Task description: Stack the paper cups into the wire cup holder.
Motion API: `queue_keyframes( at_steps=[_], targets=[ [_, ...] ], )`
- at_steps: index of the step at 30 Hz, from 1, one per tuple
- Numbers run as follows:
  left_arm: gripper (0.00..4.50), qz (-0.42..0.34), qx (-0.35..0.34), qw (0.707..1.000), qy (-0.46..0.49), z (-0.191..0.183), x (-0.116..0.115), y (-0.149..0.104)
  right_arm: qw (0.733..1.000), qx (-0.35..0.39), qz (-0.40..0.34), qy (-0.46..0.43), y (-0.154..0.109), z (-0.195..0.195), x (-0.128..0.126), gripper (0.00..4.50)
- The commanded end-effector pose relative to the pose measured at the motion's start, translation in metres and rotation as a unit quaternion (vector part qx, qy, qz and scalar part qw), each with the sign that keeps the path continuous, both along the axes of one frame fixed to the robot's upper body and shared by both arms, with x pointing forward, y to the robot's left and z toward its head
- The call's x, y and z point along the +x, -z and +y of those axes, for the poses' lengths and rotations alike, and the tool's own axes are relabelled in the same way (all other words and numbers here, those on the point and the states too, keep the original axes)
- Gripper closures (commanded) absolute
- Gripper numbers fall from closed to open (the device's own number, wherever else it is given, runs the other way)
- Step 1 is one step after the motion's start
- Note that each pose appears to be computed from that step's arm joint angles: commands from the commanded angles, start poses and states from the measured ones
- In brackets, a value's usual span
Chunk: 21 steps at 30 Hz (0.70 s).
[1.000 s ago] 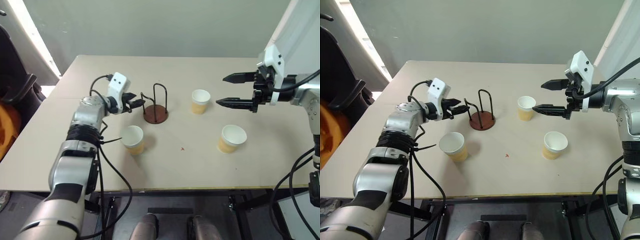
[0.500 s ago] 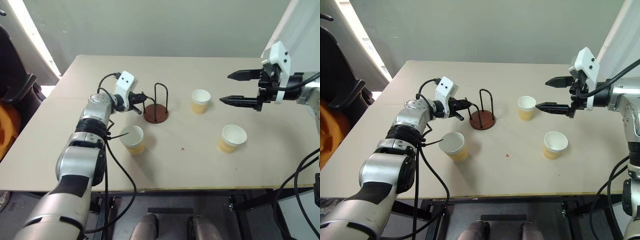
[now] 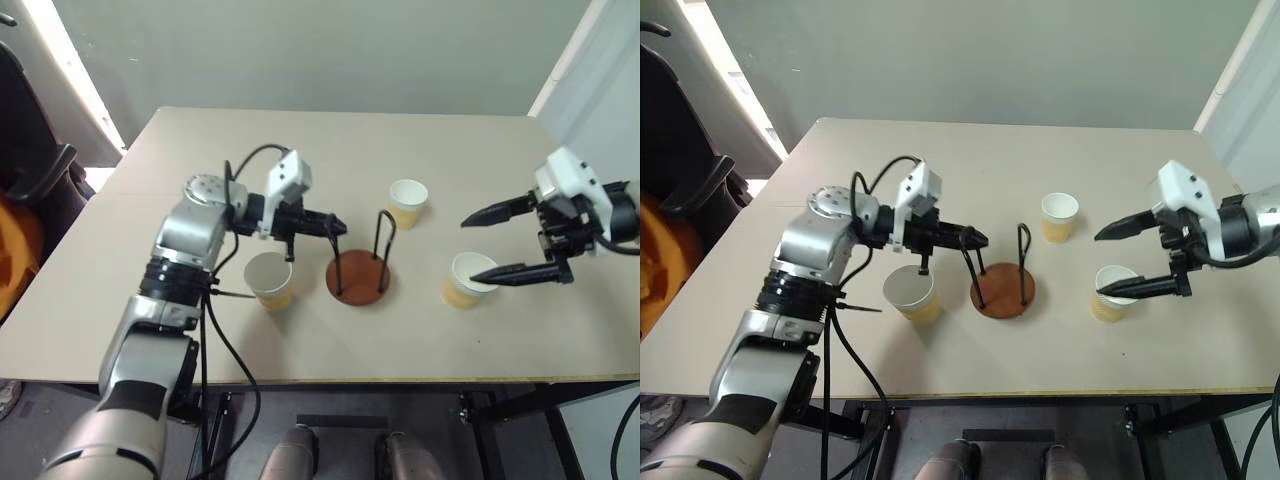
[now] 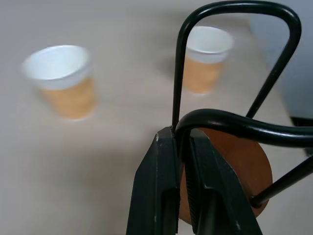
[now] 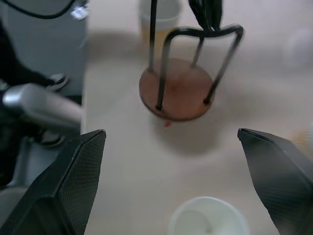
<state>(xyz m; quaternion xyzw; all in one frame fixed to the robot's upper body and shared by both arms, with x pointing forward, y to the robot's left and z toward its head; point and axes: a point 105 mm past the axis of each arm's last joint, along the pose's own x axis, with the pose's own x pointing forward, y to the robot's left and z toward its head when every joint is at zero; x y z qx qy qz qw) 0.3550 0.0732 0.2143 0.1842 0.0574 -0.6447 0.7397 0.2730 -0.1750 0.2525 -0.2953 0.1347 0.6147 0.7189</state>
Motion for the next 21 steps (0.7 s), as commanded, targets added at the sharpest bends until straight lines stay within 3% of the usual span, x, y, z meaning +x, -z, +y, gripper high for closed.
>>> queue_keyframes(
  at_steps=[1,19,20,21],
  targets=[
    [4.47,-0.021,-0.006,1.000,0.003,-0.015,-0.005,-0.002,0.999,-0.042,-0.029,0.011,0.003,0.002,0.000,0.00],
    [4.47,-0.044,0.058,0.997,-0.002,-0.027,-0.015,0.041,0.996,-0.080,-0.037,0.017,0.010,0.000,0.000,0.00],
    [3.85,-0.041,0.059,0.997,-0.006,-0.026,-0.014,0.041,0.996,-0.081,-0.037,0.018,0.010,0.000,0.000,0.00],
    [3.64,-0.041,0.062,0.997,-0.009,-0.025,-0.013,0.041,0.996,-0.083,-0.038,0.019,0.010,-0.001,0.000,0.00]
  ],
)
